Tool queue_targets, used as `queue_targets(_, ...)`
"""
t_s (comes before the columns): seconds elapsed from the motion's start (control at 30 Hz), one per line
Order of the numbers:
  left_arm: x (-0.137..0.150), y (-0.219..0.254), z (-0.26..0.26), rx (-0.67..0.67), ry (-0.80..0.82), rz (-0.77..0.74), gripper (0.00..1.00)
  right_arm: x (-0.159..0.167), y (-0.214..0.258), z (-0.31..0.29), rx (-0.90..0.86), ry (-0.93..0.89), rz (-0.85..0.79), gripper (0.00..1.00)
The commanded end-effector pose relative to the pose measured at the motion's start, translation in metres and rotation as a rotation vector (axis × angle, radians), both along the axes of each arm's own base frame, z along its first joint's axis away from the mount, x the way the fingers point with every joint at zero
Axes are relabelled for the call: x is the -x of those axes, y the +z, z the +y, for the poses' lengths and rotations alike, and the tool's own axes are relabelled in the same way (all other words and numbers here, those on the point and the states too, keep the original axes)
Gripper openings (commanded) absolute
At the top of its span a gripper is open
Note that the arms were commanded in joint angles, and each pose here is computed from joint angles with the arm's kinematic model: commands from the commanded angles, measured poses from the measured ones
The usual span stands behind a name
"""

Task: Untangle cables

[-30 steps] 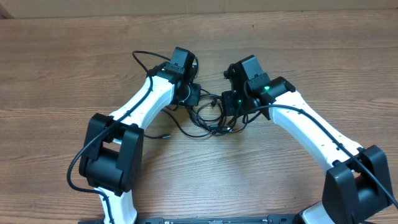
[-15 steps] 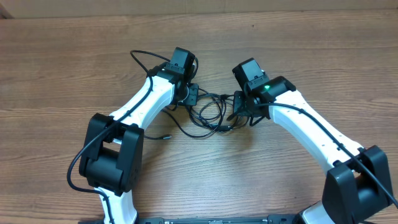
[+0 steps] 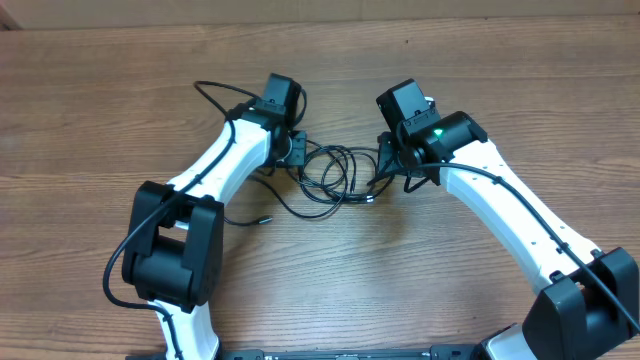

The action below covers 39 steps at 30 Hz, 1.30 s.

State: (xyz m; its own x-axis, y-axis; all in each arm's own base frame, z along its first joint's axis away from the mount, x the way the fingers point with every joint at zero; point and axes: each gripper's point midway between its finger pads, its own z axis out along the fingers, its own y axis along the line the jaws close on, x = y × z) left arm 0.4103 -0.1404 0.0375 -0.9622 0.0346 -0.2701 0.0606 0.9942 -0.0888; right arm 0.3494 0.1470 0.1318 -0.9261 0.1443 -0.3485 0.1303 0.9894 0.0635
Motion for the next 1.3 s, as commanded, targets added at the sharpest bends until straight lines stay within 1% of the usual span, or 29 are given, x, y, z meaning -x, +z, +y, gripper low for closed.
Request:
queue_targets(0.0, 0.002, -0.005, 0.005, 0.03, 0.009, 0.028, 0.04, 0.003, 0.0, -0.015, 0.037, -0.071, -0.02, 0.04)
queue_targets(0.13, 0.0, -0.006, 0.018, 0.047, 0.043, 0.043, 0.04, 0.01, -0.012, -0.024, 0.054, -0.099, 0.01, 0.04)
queue_targets(0.27, -0.001, -0.004, 0.025, 0.141, 0.059, 0.07, 0.04, 0.017, -0.028, -0.028, 0.069, -0.1, 0.035, 0.04)
queue_targets(0.33, -0.002, -0.002, 0.027, 0.188, 0.038, 0.075, 0.04, 0.02, -0.036, -0.029, 0.072, -0.1, 0.042, 0.04)
queue_targets(0.57, -0.004, 0.005, 0.042, 0.31, 0.033, 0.085, 0.04, 0.03, -0.064, -0.034, 0.082, -0.1, 0.061, 0.04)
queue_targets(0.77, -0.006, 0.005, 0.069, 0.334, 0.097, 0.092, 0.04, 0.039, -0.088, -0.039, 0.085, -0.1, 0.067, 0.04)
queue_targets(0.87, -0.005, 0.008, 0.075, 0.389, 0.102, 0.094, 0.04, 0.043, -0.097, -0.04, 0.077, -0.111, 0.066, 0.04)
queue_targets(1.0, -0.004, 0.012, 0.078, 0.48, 0.079, 0.082, 0.04, 0.048, -0.105, -0.042, 0.057, -0.184, 0.074, 0.04)
queue_targets(1.13, -0.004, 0.018, 0.081, 0.558, 0.062, 0.065, 0.04, 0.048, -0.107, -0.041, 0.046, -0.189, 0.071, 0.04)
queue_targets(1.27, -0.007, 0.021, 0.093, 0.592, 0.074, 0.041, 0.04, 0.047, -0.107, -0.041, 0.043, -0.189, 0.067, 0.04)
